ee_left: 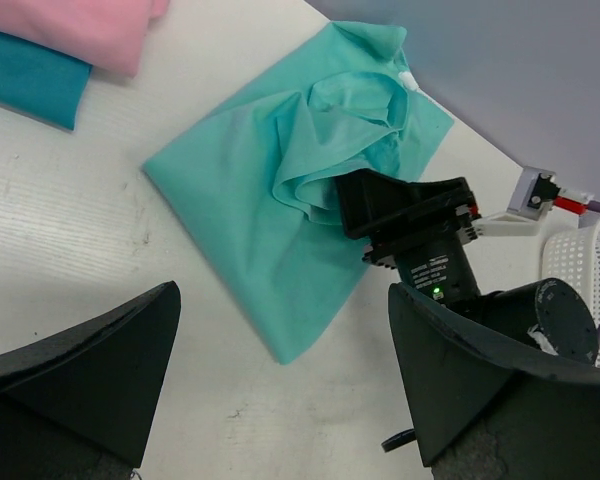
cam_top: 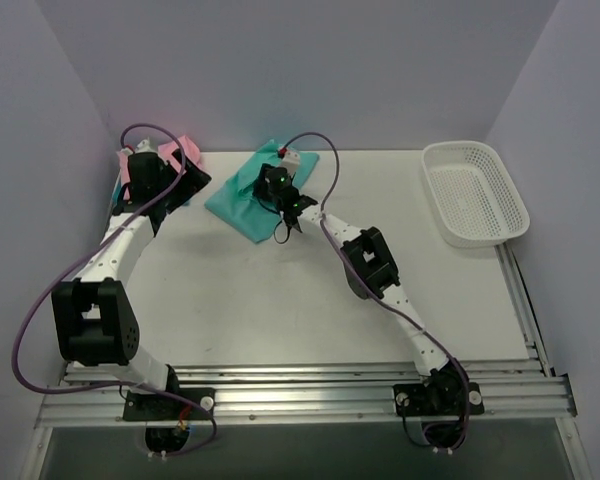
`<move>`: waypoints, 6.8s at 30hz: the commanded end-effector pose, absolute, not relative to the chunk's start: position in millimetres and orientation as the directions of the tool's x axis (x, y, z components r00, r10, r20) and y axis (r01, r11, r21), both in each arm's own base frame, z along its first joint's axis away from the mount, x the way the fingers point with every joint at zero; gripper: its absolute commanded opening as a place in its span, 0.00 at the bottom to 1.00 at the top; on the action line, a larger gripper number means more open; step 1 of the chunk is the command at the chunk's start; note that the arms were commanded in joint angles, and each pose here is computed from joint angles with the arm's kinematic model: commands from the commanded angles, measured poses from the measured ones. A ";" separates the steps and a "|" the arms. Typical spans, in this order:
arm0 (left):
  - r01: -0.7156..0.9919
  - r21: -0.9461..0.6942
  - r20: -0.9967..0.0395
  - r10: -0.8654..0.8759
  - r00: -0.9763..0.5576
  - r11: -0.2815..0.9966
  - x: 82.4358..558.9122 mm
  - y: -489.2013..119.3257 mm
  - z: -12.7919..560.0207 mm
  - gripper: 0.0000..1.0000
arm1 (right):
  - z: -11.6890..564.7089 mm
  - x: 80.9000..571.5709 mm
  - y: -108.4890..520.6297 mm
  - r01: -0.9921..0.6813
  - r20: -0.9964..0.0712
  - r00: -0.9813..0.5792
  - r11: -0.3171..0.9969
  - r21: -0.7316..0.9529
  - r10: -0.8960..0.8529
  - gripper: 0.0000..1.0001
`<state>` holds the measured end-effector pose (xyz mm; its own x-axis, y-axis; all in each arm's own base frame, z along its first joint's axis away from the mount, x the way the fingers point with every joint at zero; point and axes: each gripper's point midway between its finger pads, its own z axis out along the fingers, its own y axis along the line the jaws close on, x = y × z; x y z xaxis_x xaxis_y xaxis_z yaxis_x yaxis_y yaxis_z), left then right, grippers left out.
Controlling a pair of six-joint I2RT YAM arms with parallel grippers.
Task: Fold and stack the t-shirts
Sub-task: Fold the tshirt
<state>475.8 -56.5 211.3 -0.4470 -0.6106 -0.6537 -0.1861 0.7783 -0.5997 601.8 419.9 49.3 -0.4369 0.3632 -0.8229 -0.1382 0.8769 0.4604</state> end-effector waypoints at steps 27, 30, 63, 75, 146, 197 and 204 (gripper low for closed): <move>-0.236 -0.592 -0.597 -0.616 -0.514 0.770 534.2 -66.9 142.3 0.95 | 272.2 581.3 198.6 0.130 -0.843 0.117 0.833 0.537 0.525 0.99; -0.257 -0.595 -0.587 -0.630 -0.507 0.762 537.8 -65.4 134.2 0.95 | 281.1 547.3 205.8 0.117 -0.843 0.104 0.835 0.538 0.528 0.99; -0.524 -0.571 -0.463 -0.775 -0.430 0.632 542.6 -78.6 37.8 0.67 | 212.7 433.6 281.2 0.032 -0.858 -0.189 0.876 0.481 0.477 0.96; -0.538 -0.562 -0.439 -0.778 -0.449 0.628 569.5 -80.9 10.5 0.22 | 175.5 390.3 304.4 -0.014 -0.861 -0.301 0.900 0.435 0.411 0.95; -0.240 -0.640 -0.510 -0.637 -0.578 0.730 417.8 -215.9 100.7 0.02 | 74.7 326.1 307.7 0.034 -0.645 -0.485 0.750 0.661 0.591 0.84; -0.134 -0.676 -0.576 -0.633 -0.517 0.724 373.6 -221.6 194.0 0.02 | 174.9 312.5 287.3 -0.018 -0.625 -0.486 0.708 0.706 0.611 0.00; -0.071 -0.710 -0.605 -0.659 -0.446 0.700 361.3 -209.8 247.7 0.02 | 232.4 313.9 273.9 -0.033 -0.678 -0.424 0.738 0.674 0.600 0.00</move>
<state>358.6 -215.8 232.3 -0.4764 -0.6653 -0.5748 -0.0770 0.6829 -0.7265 313.1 293.3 244.6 -0.4343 0.6601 -0.6128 -0.0949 0.6430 0.7599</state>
